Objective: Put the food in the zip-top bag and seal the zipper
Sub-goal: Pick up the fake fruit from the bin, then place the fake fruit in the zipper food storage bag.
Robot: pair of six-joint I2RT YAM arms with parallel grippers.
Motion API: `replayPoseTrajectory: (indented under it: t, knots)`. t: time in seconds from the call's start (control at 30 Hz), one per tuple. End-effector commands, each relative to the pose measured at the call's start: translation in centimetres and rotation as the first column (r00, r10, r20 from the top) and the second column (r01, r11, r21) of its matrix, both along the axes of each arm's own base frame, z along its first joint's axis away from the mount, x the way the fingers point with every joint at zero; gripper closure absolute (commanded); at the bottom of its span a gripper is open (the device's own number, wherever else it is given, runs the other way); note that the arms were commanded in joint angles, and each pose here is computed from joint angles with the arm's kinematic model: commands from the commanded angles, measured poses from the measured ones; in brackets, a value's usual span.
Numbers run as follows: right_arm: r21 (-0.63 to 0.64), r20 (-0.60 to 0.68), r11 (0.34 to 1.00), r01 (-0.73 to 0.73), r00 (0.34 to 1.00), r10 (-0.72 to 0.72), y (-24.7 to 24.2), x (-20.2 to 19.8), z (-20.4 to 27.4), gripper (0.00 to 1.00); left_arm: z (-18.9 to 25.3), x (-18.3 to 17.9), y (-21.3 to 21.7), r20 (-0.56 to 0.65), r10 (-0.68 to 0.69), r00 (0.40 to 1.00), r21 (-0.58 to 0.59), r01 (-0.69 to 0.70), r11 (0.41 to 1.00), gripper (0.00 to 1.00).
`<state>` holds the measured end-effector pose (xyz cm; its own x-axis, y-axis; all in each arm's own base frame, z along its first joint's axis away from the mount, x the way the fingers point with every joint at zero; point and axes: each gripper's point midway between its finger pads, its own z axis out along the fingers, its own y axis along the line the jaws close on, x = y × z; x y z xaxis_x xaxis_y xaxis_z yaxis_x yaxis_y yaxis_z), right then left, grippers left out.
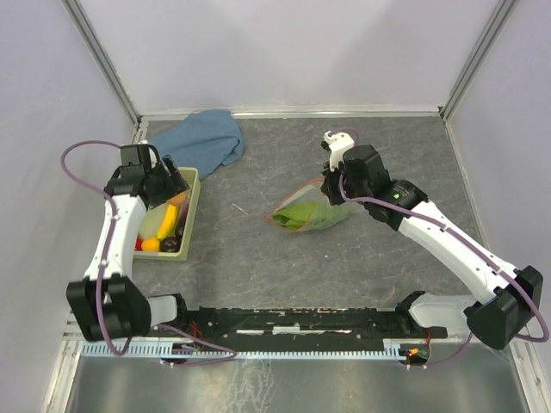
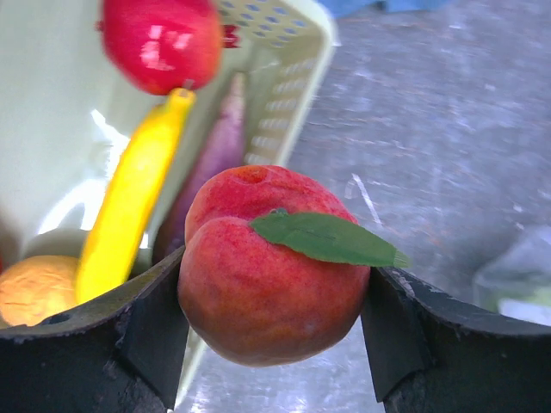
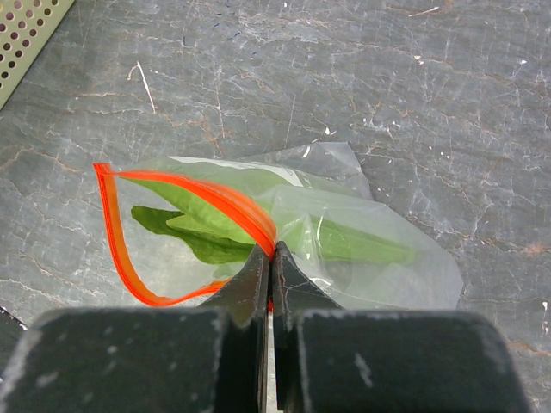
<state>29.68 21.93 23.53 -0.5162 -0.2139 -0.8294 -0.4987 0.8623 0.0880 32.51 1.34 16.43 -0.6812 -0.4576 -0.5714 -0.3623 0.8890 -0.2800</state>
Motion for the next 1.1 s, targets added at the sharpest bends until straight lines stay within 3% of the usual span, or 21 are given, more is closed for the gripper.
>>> replayPoseTrajectory:
  t: [0.0, 0.37, 0.73, 1.07]
  knots:
    - [0.03, 0.028, 0.999, 0.018, 0.999, -0.019, 0.4, 0.8, 1.8, 0.98, 3.7, -0.7, -4.9, 0.151, -0.12, 0.981, -0.12, 0.138, 0.983, 0.43]
    - [0.03, 0.007, 0.999, 0.032, 0.999, -0.032, 0.4, 0.7, 2.2, 0.98, 8.1, -4.0, -15.9, 0.374, -0.353, 0.857, -0.218, 0.451, 0.865, 0.44]
    - [0.043, -0.017, 0.999, 0.018, 1.0, -0.017, 0.8, 0.5, 2.3, 0.98, 10.0, -8.4, -26.3, 0.549, -0.517, 0.657, -0.249, 0.718, 0.65, 0.48]
    - [0.076, -0.023, 0.997, -0.022, 0.999, 0.024, 1.3, -0.3, 2.9, 0.98, 8.3, -7.6, -31.8, 0.557, -0.584, 0.59, -0.154, 0.765, 0.626, 0.51]
